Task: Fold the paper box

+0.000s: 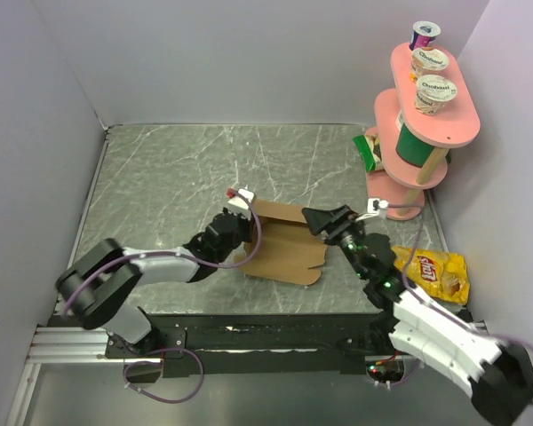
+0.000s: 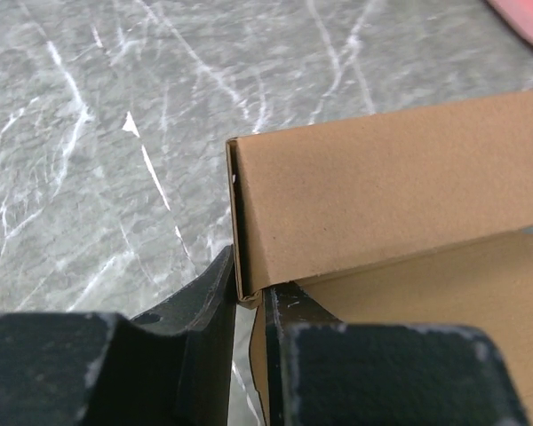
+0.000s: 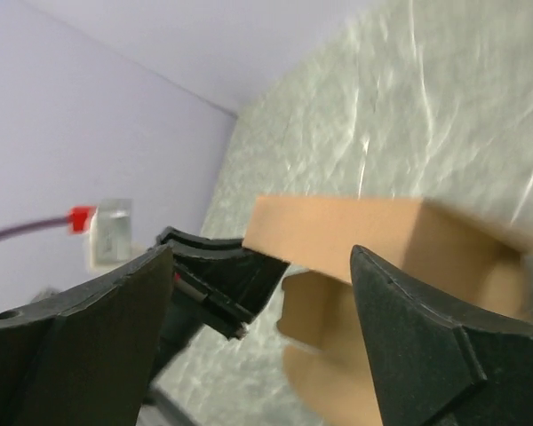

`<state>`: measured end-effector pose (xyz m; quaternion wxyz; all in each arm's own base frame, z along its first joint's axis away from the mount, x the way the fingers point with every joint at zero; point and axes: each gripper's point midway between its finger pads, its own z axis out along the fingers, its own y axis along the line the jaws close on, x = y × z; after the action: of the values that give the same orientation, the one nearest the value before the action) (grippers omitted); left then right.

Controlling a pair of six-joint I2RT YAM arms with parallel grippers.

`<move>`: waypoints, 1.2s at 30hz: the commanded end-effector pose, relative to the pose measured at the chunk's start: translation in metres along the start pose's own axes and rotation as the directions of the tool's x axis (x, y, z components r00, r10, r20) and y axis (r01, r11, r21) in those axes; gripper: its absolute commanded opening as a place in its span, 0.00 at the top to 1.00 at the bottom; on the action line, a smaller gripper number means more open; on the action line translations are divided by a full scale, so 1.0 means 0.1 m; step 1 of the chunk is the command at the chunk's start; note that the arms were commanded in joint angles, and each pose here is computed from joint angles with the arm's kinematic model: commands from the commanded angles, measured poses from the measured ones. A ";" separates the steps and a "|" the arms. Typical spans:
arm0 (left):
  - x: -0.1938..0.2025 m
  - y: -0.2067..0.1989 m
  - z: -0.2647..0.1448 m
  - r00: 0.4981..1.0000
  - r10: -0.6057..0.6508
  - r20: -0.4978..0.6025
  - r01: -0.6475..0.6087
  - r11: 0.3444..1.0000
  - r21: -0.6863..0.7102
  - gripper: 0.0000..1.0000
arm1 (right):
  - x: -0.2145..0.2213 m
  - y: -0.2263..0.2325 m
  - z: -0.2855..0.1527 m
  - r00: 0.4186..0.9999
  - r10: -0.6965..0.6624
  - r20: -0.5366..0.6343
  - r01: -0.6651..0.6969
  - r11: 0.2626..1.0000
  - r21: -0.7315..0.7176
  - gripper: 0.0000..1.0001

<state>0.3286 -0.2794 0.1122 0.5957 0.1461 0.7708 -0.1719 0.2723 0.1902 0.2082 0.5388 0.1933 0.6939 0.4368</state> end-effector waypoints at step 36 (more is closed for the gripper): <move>-0.12 -0.25 -1.06 0.808 0.108 -0.579 0.163 0.903 0.397 0.84 | 0.74 0.54 -0.18 0.076 -0.951 -0.300 0.929 0.176 -0.324 0.23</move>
<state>0.2301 -0.2499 0.1320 0.2719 0.2870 0.8771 -0.2727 0.1987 0.2635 0.1872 0.4649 -0.4456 0.7622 0.0658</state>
